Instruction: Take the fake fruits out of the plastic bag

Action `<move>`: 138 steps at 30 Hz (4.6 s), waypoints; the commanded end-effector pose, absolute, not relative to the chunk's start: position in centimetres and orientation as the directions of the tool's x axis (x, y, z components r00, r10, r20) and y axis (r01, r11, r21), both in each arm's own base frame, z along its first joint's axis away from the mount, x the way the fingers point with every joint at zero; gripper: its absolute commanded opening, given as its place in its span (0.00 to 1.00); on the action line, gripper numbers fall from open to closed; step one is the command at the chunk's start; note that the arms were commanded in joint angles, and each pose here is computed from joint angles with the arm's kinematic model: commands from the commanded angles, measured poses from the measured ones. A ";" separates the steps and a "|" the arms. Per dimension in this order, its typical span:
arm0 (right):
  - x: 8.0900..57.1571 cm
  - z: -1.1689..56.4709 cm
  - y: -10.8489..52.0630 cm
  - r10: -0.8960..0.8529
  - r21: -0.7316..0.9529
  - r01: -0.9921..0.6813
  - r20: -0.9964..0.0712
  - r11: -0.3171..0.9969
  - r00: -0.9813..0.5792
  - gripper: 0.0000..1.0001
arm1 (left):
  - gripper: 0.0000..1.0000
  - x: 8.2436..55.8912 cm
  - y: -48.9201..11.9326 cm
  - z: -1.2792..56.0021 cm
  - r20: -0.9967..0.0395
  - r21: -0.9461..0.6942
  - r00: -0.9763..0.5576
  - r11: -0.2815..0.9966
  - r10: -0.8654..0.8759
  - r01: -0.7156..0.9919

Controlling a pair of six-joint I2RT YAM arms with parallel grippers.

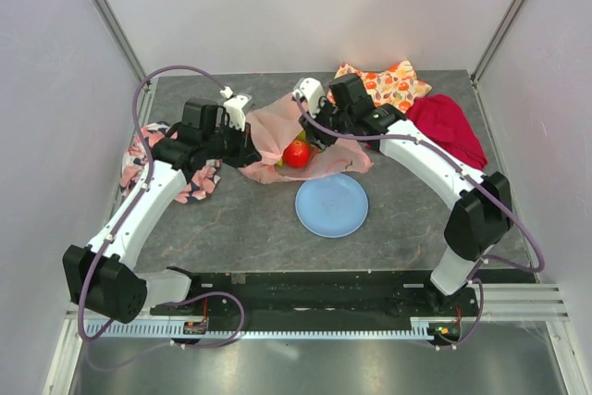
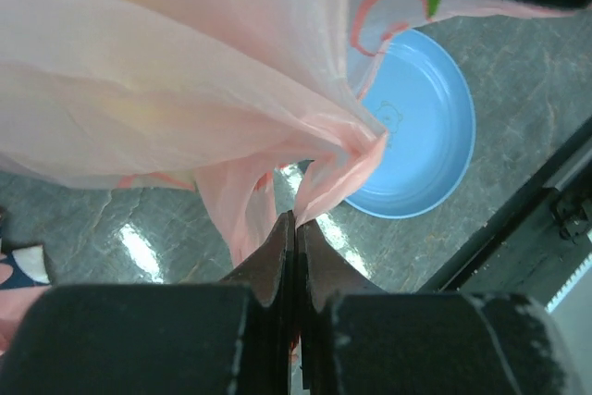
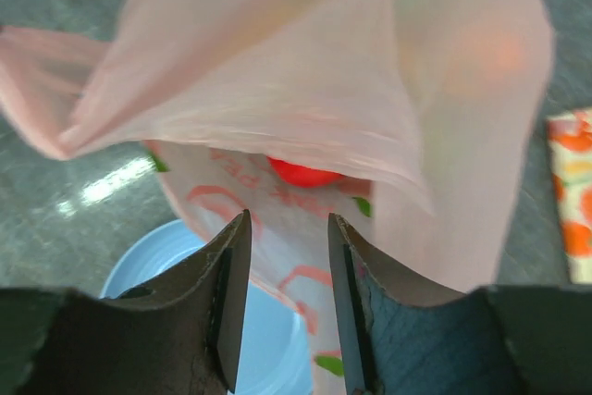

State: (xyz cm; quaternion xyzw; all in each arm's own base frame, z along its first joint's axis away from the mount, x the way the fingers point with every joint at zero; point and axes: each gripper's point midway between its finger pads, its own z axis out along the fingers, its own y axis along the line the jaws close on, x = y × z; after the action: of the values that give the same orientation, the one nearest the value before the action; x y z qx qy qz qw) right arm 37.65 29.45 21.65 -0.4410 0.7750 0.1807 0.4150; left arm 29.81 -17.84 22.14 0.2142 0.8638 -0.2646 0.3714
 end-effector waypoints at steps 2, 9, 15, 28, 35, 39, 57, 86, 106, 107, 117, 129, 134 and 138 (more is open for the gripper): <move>34.1 19.3 32.5 -0.586 0.005 -0.924 -0.772 0.382 -0.246 0.44 | 0.02 32.5 -16.7 24.8 -0.792 -0.311 -0.609 0.843 0.026 0.439; 35.2 16.8 32.8 -0.604 -0.006 -0.891 -0.737 0.453 -0.302 0.61 | 0.02 32.9 -16.3 26.0 -0.794 -0.339 -0.607 0.851 -0.030 0.402; 40.3 12.7 33.4 -0.556 -0.014 -0.758 -0.689 0.652 -0.465 0.83 | 0.02 32.5 -16.8 25.1 -0.774 -0.370 -0.633 0.830 -0.025 0.418; 43.2 8.2 35.6 -0.478 0.046 -0.674 -0.670 0.737 -0.568 0.85 | 0.02 32.3 -17.1 24.8 -0.763 -0.392 -0.646 0.812 -0.025 0.433; 43.6 9.2 36.4 -0.479 0.025 -0.695 -0.706 0.719 -0.522 0.56 | 0.02 32.6 -17.2 24.8 -0.762 -0.395 -0.647 0.810 -0.024 0.434; 42.9 13.7 35.1 -0.484 -0.021 -0.723 -0.756 0.690 -0.440 0.43 | 0.01 33.3 -16.9 25.2 -0.776 -0.379 -0.630 0.817 -0.025 0.434; 25.4 17.4 23.4 -0.610 -0.149 -0.896 -0.777 0.419 -0.156 0.40 | 0.01 34.4 -16.5 26.4 -0.809 -0.349 -0.587 0.826 -0.027 0.443; 28.5 25.1 26.9 -0.584 -0.126 -0.910 -0.799 0.395 -0.142 0.78 | 0.02 34.0 -17.4 26.4 -0.799 -0.404 -0.600 0.770 -0.034 0.494; 46.5 13.2 31.4 -0.647 -0.231 -0.744 -0.687 0.627 -0.332 0.32 | 0.02 34.6 -17.5 27.8 -0.791 -0.444 -0.607 0.755 -0.077 0.483; 47.4 13.8 31.3 -0.631 -0.235 -0.722 -0.697 0.650 -0.341 0.32 | 0.02 34.6 -17.4 27.8 -0.793 -0.441 -0.604 0.755 -0.076 0.484; 50.8 11.2 29.6 -0.638 -0.292 -0.654 -0.667 0.698 -0.383 0.53 | 0.02 34.1 -18.0 26.9 -0.770 -0.476 -0.635 0.719 -0.062 0.507; 51.6 7.7 29.6 -0.678 -0.319 -0.669 -0.627 0.672 -0.382 0.81 | 0.01 35.1 -18.4 26.3 -0.757 -0.488 -0.651 0.712 -0.057 0.504; 51.9 7.3 29.4 -0.657 -0.300 -0.663 -0.646 0.686 -0.388 0.59 | 0.02 35.1 -18.4 26.3 -0.757 -0.488 -0.651 0.711 -0.056 0.506; 51.4 9.2 29.8 -0.621 -0.279 -0.654 -0.690 0.703 -0.373 0.40 | 0.02 35.0 -18.4 26.1 -0.755 -0.488 -0.653 0.714 -0.056 0.502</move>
State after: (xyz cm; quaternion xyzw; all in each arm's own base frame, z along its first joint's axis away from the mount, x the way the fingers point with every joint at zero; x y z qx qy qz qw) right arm 50.71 29.18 5.95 -0.4068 0.8393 0.0037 0.3607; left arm 34.45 -18.02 23.75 0.1294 0.8549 -0.3403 0.3697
